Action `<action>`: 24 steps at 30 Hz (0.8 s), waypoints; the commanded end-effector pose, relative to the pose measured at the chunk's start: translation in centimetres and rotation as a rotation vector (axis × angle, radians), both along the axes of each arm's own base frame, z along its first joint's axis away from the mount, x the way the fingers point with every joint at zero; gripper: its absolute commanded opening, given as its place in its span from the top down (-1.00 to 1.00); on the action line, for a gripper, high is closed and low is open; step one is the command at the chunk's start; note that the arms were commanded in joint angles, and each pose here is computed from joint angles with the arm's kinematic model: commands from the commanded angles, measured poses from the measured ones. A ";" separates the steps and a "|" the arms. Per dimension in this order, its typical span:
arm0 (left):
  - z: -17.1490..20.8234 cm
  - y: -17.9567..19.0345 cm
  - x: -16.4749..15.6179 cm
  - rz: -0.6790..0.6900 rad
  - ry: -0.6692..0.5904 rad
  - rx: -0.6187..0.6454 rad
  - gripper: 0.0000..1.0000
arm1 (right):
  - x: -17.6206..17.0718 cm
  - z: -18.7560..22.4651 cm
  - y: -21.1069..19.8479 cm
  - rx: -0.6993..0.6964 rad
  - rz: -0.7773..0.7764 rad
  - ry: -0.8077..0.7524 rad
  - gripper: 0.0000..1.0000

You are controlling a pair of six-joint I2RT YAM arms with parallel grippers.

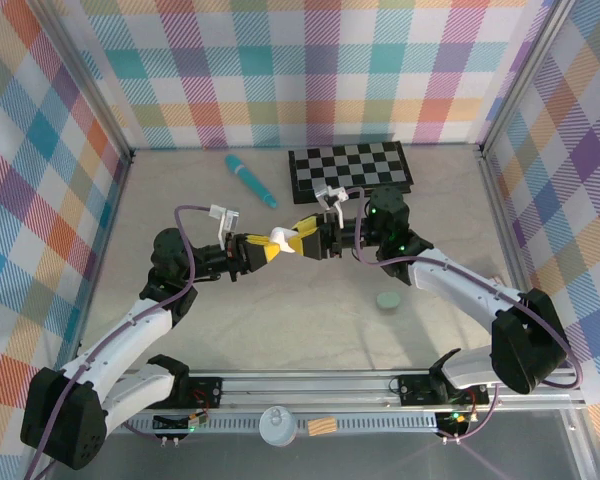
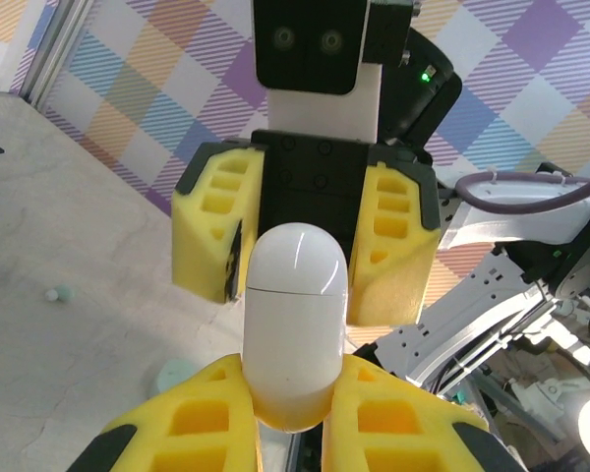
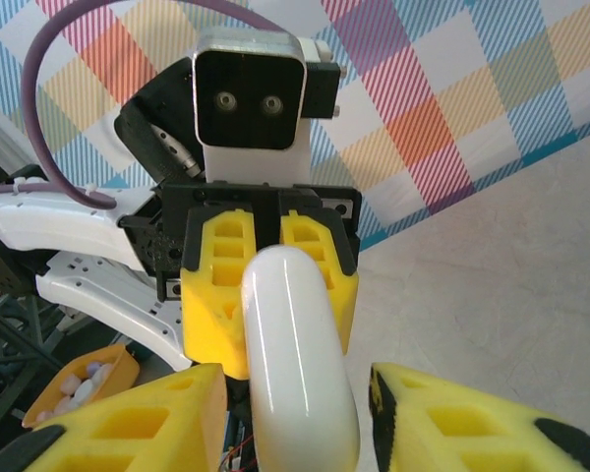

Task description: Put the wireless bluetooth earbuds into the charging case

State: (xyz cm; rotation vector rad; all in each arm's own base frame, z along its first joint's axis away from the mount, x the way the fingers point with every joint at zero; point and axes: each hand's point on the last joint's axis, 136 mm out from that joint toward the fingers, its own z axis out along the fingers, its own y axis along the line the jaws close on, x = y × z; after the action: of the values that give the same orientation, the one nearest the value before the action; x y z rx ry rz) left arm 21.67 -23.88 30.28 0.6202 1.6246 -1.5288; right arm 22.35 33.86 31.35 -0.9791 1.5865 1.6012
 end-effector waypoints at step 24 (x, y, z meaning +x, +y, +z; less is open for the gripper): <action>-1.8 -1.4 -3.9 0.002 -0.424 0.149 -0.17 | -2.5 -0.9 -1.0 -0.290 0.068 -0.269 0.61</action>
State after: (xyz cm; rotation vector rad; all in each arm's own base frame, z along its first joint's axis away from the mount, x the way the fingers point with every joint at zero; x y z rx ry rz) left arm 17.71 -25.22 28.14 0.9130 1.5324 -1.2761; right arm 21.63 33.68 31.15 -1.2098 1.6486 1.3275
